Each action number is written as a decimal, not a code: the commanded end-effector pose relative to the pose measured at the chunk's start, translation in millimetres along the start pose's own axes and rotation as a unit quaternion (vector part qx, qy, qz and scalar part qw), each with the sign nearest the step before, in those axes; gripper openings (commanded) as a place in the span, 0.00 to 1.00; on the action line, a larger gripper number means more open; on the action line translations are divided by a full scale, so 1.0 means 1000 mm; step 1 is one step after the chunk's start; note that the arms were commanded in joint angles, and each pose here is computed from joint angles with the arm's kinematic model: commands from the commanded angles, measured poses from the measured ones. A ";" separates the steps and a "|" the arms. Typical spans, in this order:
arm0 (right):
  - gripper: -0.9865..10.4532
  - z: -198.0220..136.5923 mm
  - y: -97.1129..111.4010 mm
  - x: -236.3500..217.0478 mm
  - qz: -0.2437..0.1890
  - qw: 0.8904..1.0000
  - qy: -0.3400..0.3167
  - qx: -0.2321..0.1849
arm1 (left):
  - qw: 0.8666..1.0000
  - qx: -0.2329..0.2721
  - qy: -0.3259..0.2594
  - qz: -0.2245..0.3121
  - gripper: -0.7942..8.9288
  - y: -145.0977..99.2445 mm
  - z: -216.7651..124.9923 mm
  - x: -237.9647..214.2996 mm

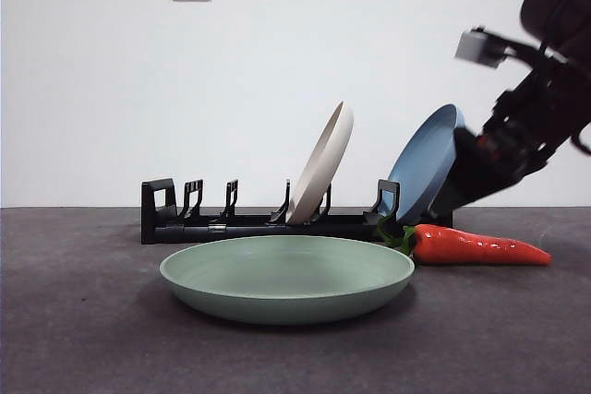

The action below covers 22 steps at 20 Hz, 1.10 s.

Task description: Take the green plate from the plate rack,put the plate on the table,take the carrot from the table,put the carrot in the plate

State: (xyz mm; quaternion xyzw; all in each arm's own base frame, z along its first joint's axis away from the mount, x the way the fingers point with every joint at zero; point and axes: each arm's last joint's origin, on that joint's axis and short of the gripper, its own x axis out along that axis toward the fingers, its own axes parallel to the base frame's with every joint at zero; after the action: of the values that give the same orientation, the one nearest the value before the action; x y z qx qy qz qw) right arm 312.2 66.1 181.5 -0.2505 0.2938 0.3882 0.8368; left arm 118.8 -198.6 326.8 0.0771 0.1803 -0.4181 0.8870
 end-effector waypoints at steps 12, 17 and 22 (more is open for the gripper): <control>0.35 -0.026 -0.004 0.050 0.003 1.000 0.020 -0.007 | 0.999 -0.036 0.016 0.002 0.47 0.001 -0.003 -0.010; 0.08 -0.026 -0.004 0.050 0.003 1.000 0.019 0.020 | 0.999 -0.036 0.014 0.015 0.47 0.002 -0.003 -0.010; 0.08 -0.009 -0.002 0.025 -0.004 0.993 0.006 0.120 | 0.999 -0.034 0.026 0.016 0.47 0.002 -0.005 -0.010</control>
State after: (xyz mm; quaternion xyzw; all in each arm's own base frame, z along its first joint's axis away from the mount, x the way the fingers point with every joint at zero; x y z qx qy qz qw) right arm 323.4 71.1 156.5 -0.1738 0.3423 0.3522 0.8536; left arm 113.3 -187.9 325.5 0.0656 0.2180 -0.3964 0.8894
